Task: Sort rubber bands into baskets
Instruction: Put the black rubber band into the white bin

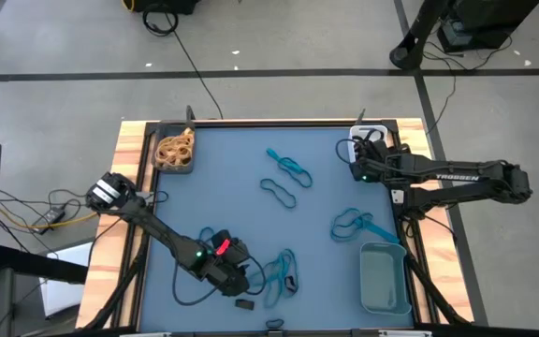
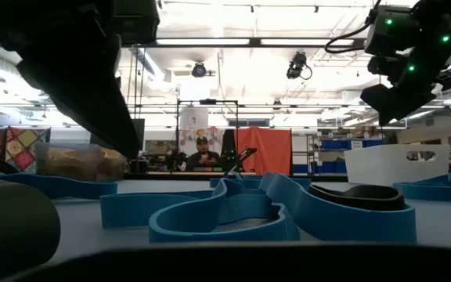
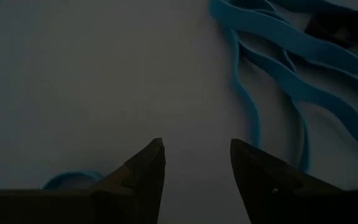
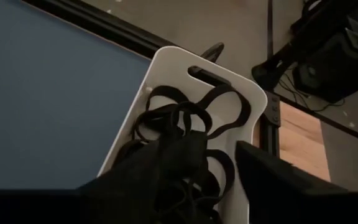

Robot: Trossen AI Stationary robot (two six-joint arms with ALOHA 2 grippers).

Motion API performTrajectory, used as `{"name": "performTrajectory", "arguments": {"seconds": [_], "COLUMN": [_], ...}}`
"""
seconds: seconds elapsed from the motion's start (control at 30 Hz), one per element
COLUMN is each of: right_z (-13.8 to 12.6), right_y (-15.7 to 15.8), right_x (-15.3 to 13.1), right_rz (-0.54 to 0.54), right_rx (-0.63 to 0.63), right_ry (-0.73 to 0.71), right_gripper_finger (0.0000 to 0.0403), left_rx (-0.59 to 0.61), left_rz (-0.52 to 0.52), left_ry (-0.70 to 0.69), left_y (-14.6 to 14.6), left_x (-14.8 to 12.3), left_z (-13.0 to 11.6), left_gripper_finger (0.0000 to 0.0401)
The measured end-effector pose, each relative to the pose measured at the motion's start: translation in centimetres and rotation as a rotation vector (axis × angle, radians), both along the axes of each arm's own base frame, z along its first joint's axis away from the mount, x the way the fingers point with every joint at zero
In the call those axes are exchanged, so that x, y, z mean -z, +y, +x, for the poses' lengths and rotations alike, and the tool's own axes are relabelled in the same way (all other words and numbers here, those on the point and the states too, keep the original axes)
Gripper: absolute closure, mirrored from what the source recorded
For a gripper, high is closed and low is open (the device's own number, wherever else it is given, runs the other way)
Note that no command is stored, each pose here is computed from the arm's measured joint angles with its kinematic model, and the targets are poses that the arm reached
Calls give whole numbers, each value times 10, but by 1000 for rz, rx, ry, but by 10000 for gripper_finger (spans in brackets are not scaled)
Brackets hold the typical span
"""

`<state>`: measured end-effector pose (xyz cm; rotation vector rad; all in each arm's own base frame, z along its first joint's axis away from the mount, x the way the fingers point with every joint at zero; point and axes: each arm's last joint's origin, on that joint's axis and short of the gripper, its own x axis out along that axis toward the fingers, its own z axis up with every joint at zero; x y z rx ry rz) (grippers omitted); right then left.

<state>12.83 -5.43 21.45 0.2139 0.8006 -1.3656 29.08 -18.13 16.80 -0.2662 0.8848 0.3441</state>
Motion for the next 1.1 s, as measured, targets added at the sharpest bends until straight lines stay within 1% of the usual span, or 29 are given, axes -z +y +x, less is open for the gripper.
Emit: {"name": "performTrajectory", "arguments": {"seconds": [0.17,0.23,0.33,0.47,0.57,0.73,0.83,0.93,1.0,1.03,1.1], "right_z": [2,3,5,14,20,29,32,34,34,35,35], "right_y": [0,0,0,5,11,26,33,39,42,44,46], "right_x": [0,0,1,1,0,-2,-3,-4,-4,-4,-5], "right_rz": [5,15,60,173,226,238,238,241,237,235,232], "right_rx": [-26,-34,-68,-192,-266,-368,-413,-437,-450,-454,-467], "right_ry": [8,3,-14,-68,-124,-178,-201,-224,-233,-238,-246], "right_gripper_finger": [110,93,76,72,77,86,89,89,89,89,90], "left_rx": [26,53,122,222,288,369,396,395,384,386,398], "left_rz": [-8,-16,-47,-66,-88,-185,-214,-186,-136,-99,-60], "left_ry": [-3,-4,7,-25,-63,-107,-134,-158,-172,-170,-162], "left_y": [-5,-8,-13,-22,-31,-51,-64,-73,-77,-78,-81], "left_x": [0,-1,-1,-4,-7,-12,-14,-14,-9,-5,5], "left_z": [-2,-2,-3,-2,-3,-10,-18,-25,-28,-29,-28], "left_gripper_finger": [215,215,215,215,215,215,215,215,215,215,215]}}
